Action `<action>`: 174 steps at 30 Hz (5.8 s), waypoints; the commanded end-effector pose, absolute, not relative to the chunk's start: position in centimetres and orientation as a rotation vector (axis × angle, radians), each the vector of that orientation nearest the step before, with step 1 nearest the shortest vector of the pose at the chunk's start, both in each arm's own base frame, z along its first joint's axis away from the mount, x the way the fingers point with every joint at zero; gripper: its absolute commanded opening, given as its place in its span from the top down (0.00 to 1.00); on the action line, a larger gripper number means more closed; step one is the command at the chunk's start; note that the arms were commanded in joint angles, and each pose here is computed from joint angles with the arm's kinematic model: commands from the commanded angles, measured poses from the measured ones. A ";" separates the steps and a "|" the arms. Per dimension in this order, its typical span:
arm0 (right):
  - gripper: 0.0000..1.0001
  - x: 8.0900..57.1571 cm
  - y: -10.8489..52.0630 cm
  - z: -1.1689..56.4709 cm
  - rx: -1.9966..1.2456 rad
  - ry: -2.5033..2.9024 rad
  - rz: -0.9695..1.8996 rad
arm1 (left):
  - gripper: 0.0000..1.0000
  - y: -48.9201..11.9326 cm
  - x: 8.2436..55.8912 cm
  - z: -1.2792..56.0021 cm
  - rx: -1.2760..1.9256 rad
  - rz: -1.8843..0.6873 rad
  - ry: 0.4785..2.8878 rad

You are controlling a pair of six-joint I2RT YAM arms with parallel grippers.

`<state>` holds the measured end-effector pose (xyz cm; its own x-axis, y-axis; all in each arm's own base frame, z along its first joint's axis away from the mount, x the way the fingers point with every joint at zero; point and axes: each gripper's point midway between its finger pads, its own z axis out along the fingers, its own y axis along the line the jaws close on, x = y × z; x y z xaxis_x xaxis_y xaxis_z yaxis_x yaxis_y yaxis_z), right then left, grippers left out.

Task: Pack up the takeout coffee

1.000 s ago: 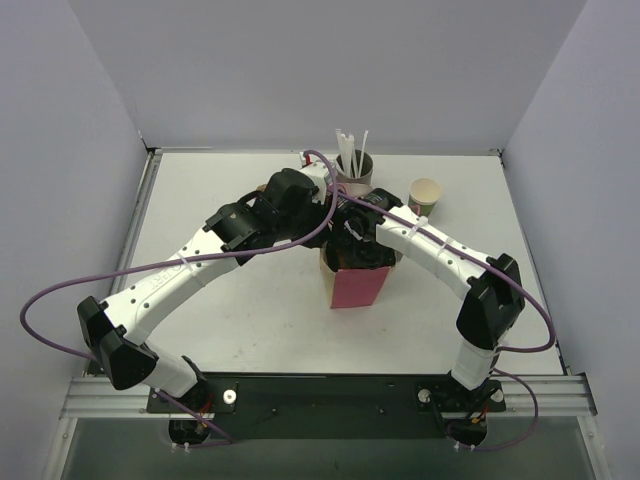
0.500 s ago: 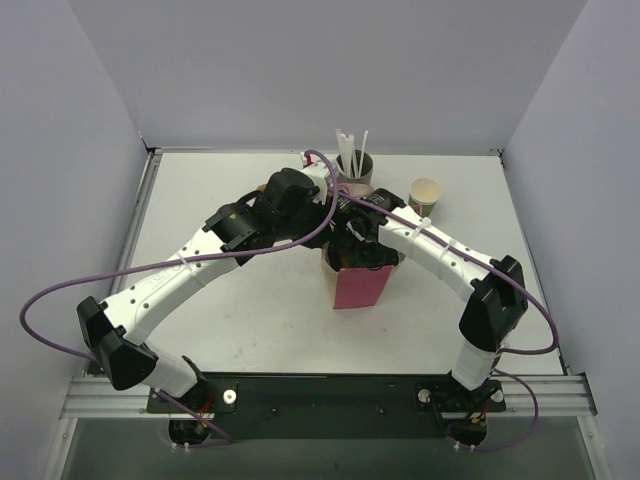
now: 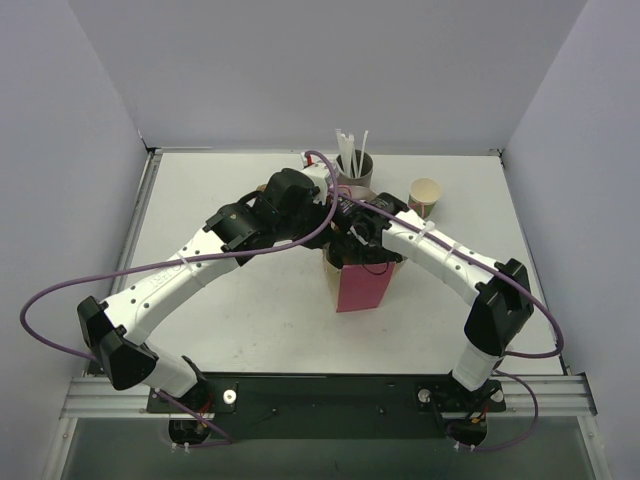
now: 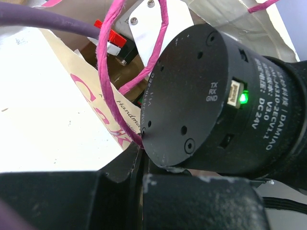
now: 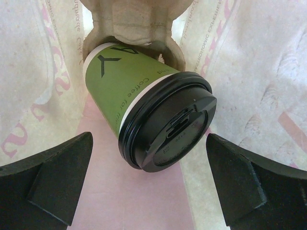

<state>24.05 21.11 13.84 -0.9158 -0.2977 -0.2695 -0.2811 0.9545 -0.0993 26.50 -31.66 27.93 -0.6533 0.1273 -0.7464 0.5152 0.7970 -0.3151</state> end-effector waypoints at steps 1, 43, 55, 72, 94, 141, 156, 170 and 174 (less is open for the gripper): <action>0.00 23.4 21.8 16.0 -0.541 2.746 0.003 | 1.00 -31.2 27.6 26.6 0.453 -0.606 2.250; 0.02 24.4 20.7 16.8 -0.388 2.732 -0.047 | 1.00 -28.7 28.4 25.6 0.393 -0.478 2.272; 0.02 24.4 20.2 16.2 -0.347 2.764 -0.046 | 1.00 -26.5 29.2 25.5 0.370 -0.316 2.276; 0.02 26.4 23.2 21.8 -0.229 2.641 0.165 | 1.00 -28.7 28.8 27.2 0.427 -0.441 2.247; 0.03 26.3 23.6 23.8 -0.195 2.597 0.199 | 1.00 -29.1 28.6 27.5 0.464 -0.469 2.228; 0.19 23.8 22.4 21.2 -0.095 2.598 0.248 | 1.00 -28.5 28.8 31.2 0.580 -0.463 2.042; 0.09 23.4 25.2 16.1 -0.211 2.733 0.305 | 1.00 -30.1 27.5 30.3 0.373 -0.469 2.082; 0.05 20.5 23.5 10.4 -0.269 2.982 0.082 | 1.00 -30.1 25.2 29.6 0.418 -0.536 2.090; 0.14 20.1 23.0 9.6 -0.289 3.007 0.030 | 1.00 -29.2 25.7 29.7 0.397 -0.490 2.068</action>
<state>22.01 24.61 10.92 -0.9639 -0.1557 -0.2160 -0.1769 0.9807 0.0827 25.49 -29.13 27.44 -0.5574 0.1510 -0.8164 0.4638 0.8722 -0.1553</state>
